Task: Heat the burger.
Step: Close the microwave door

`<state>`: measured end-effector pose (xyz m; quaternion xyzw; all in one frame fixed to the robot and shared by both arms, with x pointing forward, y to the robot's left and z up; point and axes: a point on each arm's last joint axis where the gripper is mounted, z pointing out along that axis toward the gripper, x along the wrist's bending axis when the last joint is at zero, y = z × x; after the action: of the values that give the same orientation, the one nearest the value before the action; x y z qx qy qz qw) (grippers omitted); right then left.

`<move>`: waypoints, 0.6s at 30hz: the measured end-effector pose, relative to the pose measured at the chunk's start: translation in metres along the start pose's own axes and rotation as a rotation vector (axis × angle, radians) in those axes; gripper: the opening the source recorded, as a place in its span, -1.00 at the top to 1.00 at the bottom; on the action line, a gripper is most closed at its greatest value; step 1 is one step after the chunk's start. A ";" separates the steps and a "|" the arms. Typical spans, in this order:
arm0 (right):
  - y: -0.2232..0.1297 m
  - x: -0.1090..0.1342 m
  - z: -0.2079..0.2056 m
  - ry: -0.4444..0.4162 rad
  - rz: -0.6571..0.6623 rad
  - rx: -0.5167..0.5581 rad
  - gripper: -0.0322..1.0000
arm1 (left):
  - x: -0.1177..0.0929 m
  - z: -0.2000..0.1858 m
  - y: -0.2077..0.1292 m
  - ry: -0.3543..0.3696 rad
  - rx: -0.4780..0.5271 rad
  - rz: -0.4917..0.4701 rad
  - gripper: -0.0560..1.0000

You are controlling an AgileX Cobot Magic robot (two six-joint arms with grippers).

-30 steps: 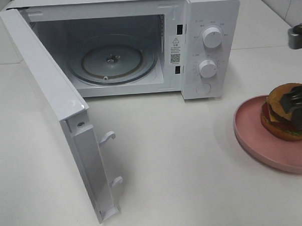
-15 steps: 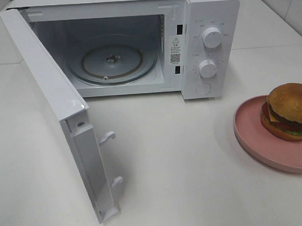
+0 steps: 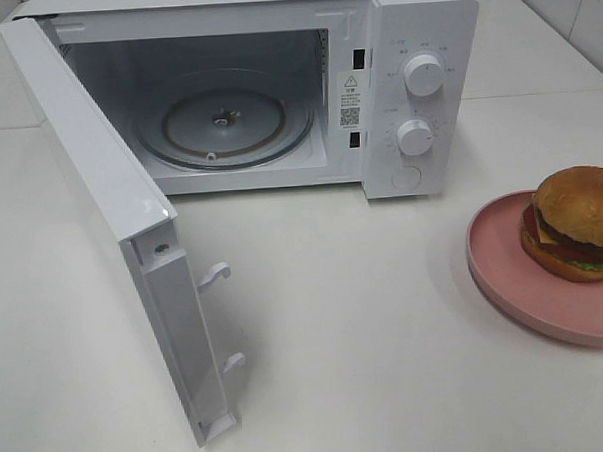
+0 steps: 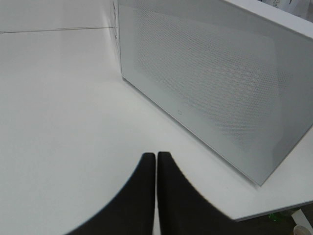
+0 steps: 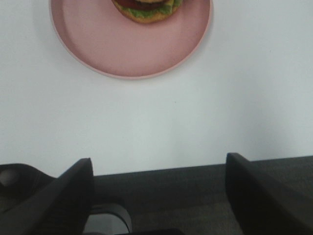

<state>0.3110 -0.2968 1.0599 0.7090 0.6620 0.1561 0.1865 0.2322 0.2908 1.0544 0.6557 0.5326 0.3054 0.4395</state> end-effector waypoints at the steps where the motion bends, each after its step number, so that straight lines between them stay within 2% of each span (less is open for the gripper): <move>1: -0.010 -0.003 -0.003 0.017 -0.010 -0.059 -0.39 | 0.000 0.000 0.000 0.000 0.000 0.000 0.89; 6: -0.028 -0.008 -0.005 0.041 -0.028 -0.150 -0.39 | 0.000 0.000 0.000 0.000 0.000 0.000 0.89; 7: -0.033 -0.009 -0.009 0.059 -0.031 -0.203 -0.39 | 0.000 0.000 0.000 0.000 0.000 0.000 0.89; 8: -0.033 -0.009 -0.009 0.059 -0.031 -0.203 -0.39 | 0.000 0.000 0.000 0.000 0.000 0.000 0.89; 9: -0.038 -0.010 -0.013 0.089 -0.027 -0.266 -0.39 | 0.000 0.000 0.000 0.000 0.000 0.000 0.89; 11: -0.041 -0.010 -0.015 0.105 -0.028 -0.295 -0.38 | 0.000 0.000 0.000 0.000 0.000 0.000 0.89; 12: -0.046 -0.009 -0.015 0.137 -0.050 -0.354 -0.37 | 0.000 0.000 0.000 0.000 0.000 0.000 0.89; 18: -0.062 -0.006 -0.025 0.231 -0.166 -0.488 -0.31 | 0.000 0.000 0.000 0.000 0.000 0.000 0.89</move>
<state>0.2441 -0.2981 1.0532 0.5639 0.6777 0.3747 0.2870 0.2322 0.2908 1.0544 0.6557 0.5326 0.3054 0.4395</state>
